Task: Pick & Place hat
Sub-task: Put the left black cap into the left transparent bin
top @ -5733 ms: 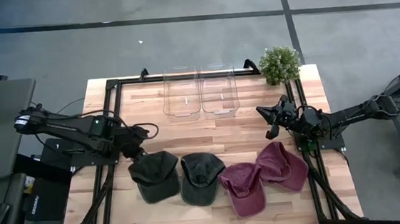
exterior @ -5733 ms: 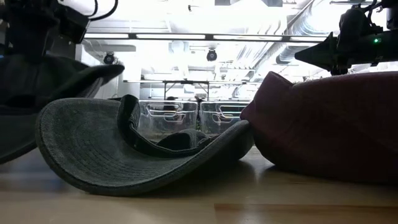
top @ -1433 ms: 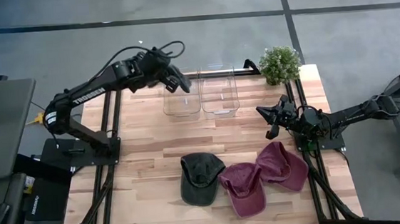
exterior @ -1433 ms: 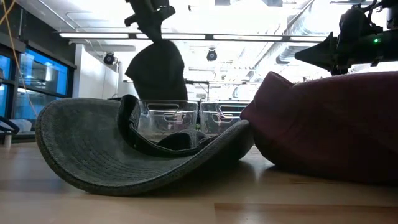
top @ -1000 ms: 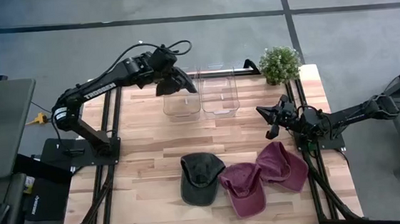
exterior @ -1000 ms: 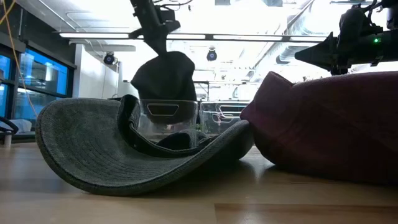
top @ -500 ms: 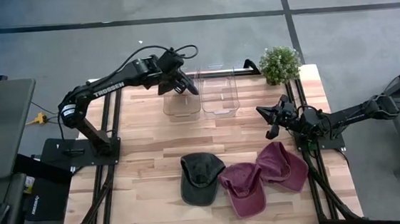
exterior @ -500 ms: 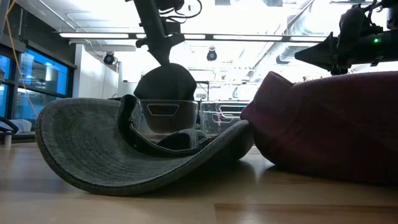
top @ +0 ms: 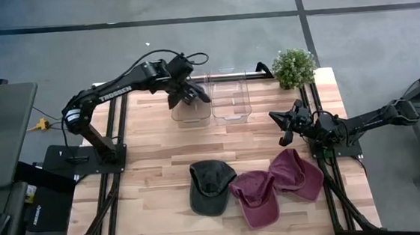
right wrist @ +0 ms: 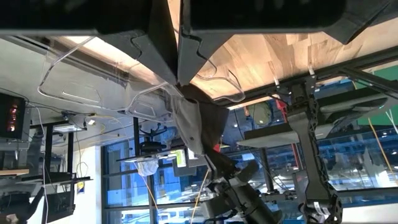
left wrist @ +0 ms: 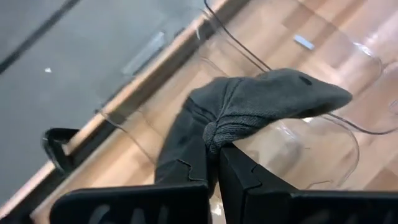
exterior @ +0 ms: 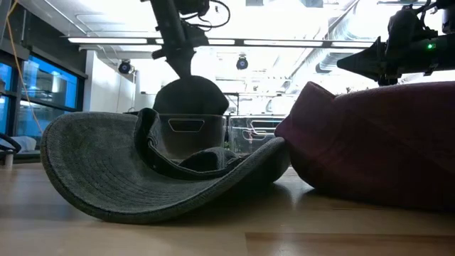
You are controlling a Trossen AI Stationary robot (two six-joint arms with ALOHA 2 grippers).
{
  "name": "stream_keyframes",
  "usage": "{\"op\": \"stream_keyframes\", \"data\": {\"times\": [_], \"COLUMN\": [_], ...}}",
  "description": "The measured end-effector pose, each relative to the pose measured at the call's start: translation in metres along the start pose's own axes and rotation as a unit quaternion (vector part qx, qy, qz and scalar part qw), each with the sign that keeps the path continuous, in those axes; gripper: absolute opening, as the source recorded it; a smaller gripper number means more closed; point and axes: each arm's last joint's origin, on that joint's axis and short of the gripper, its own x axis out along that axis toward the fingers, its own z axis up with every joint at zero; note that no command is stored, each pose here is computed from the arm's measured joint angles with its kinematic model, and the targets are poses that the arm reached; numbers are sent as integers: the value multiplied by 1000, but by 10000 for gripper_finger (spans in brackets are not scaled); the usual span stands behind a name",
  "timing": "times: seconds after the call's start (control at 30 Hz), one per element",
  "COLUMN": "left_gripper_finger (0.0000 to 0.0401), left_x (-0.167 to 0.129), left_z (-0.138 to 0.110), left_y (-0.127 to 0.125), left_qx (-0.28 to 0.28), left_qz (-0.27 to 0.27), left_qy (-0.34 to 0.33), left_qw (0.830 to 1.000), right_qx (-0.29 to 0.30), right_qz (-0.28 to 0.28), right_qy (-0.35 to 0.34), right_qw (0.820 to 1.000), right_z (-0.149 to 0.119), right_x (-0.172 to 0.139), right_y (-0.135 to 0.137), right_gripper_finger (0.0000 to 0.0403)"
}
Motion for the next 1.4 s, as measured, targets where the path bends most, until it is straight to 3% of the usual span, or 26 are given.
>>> {"op": "stream_keyframes", "data": {"times": [0.1,0.3,0.47,0.73,1.0,1.23,1.4], "left_gripper_finger": [0,0,0,0,0,0,0], "left_x": [13,37,43,40,27,20,20], "left_z": [-5,-4,-9,-17,-34,-43,-43], "left_y": [-3,-10,-13,-16,-35,-50,-48], "left_qx": [-3,6,12,-2,31,53,59], "left_qz": [-7,4,-19,-40,-74,-74,-44], "left_qy": [44,67,106,145,213,229,220], "left_qw": [999,998,994,989,974,969,973], "right_qx": [0,0,0,0,0,0,0], "right_qz": [0,0,0,0,0,0,0], "right_qy": [0,0,0,0,0,0,0], "right_qw": [1000,1000,1000,1000,1000,1000,1000], "right_z": [0,0,0,0,0,0,0], "right_x": [0,0,0,0,0,0,0], "right_y": [0,0,0,0,0,0,0], "right_gripper_finger": [8,6,6,8,9,7,5]}}
